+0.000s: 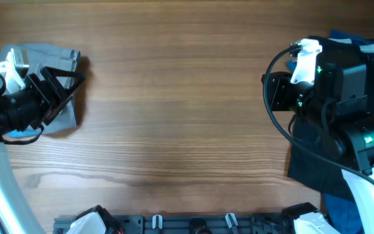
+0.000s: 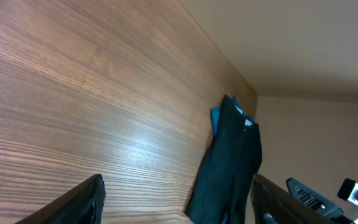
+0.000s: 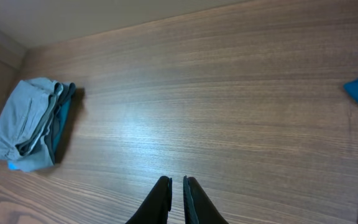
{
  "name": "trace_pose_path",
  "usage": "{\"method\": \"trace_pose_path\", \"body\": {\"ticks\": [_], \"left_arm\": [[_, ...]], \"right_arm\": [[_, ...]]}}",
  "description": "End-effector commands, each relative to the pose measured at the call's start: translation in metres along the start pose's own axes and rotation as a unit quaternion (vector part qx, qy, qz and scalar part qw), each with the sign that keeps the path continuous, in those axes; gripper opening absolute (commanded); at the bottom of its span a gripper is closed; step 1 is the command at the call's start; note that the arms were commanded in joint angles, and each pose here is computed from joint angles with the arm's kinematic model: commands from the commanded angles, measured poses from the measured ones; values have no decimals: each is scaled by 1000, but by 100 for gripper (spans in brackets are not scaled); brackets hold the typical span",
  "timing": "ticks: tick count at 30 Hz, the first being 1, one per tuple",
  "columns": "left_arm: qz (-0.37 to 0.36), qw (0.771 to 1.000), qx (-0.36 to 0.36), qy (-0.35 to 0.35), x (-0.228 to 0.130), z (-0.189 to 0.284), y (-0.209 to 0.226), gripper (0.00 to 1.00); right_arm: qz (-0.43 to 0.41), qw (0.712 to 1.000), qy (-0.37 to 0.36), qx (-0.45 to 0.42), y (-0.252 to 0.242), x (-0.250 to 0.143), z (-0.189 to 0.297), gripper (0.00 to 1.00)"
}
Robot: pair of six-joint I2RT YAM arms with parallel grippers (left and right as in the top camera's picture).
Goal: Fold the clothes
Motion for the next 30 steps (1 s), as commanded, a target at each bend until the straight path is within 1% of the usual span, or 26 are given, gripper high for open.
{"method": "trace_pose_path", "body": {"ticks": [1, 2, 3, 4, 6, 7, 8, 11, 13, 16, 17, 19, 20, 21, 24, 25, 26, 27, 30], "left_arm": [[-17, 1000, -20, 2, 2, -2, -6, 74], [-94, 994, -48, 5, 0, -3, -16, 74], [-136, 989, -55, 11, -4, -5, -21, 70], [-161, 985, -59, 15, -7, -7, -23, 68], [-255, 964, -71, 29, -17, -12, -30, 65], [-303, 949, -79, 39, -24, -14, -33, 66], [-328, 940, -84, 47, -29, -16, -36, 73], [-365, 925, -95, 53, -34, -20, -42, 80], [-391, 913, -100, 56, -37, -21, -44, 81], [-394, 912, -103, 58, -38, -22, -46, 83], [-405, 906, -105, 58, -39, -22, -46, 83], [-411, 904, -104, 53, -36, -23, -47, 84], [-421, 901, -98, 44, -32, -24, -46, 94], [-434, 896, -84, 34, -24, -25, -44, 100], [-465, 885, -23, 9, -3, -27, -32, 100], [-471, 882, 17, 8, 4, -26, -22, 100], [-472, 880, 58, 12, 8, -24, -11, 100], [-469, 879, 81, 18, 10, -23, -3, 100], [-463, 881, 92, 29, 8, -23, 3, 100]], "right_arm": [[0, 1000, -5, -3, 0, 3, 1, 12], [0, 1000, -5, -3, 0, 3, 1, 12], [0, 1000, -5, -3, 0, 2, 1, 12], [0, 1000, -4, -3, -1, 2, 1, 12], [-1, 1000, -1, -5, -1, 1, 1, 12], [-1, 1000, 0, -5, -1, 0, 1, 12], [-1, 1000, 0, -6, -2, 0, 1, 12], [-1, 1000, 0, -6, -2, 0, 1, 12], [-1, 1000, 0, -6, -2, 0, 1, 12], [-1, 1000, 0, -5, -2, 0, 1, 12], [-1, 1000, -1, -5, -1, 1, 1, 12], [2, 1000, -3, -4, -1, 1, 1, 12], [7, 1000, -7, -2, 0, 3, 3, 19], [11, 1000, -13, 1, 2, 4, 6, 21], [23, 998, -50, 19, 9, 11, 28, 41], [26, 997, -66, 28, 13, 13, 39, 54], [30, 995, -85, 37, 16, 15, 52, 75], [32, 994, -98, 44, 19, 15, 61, 100], [36, 990, -121, 55, 23, 16, 78, 100]]}}
Point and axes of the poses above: each gripper's point midway between its finger pads, its own z axis back along the fingers, its own y axis along the line the jaws close on, x = y × z, the point moved 1 cm from there along z, back along the fingers, and after that the axes turned 8 degrees about -z, right-handed, at the moved point
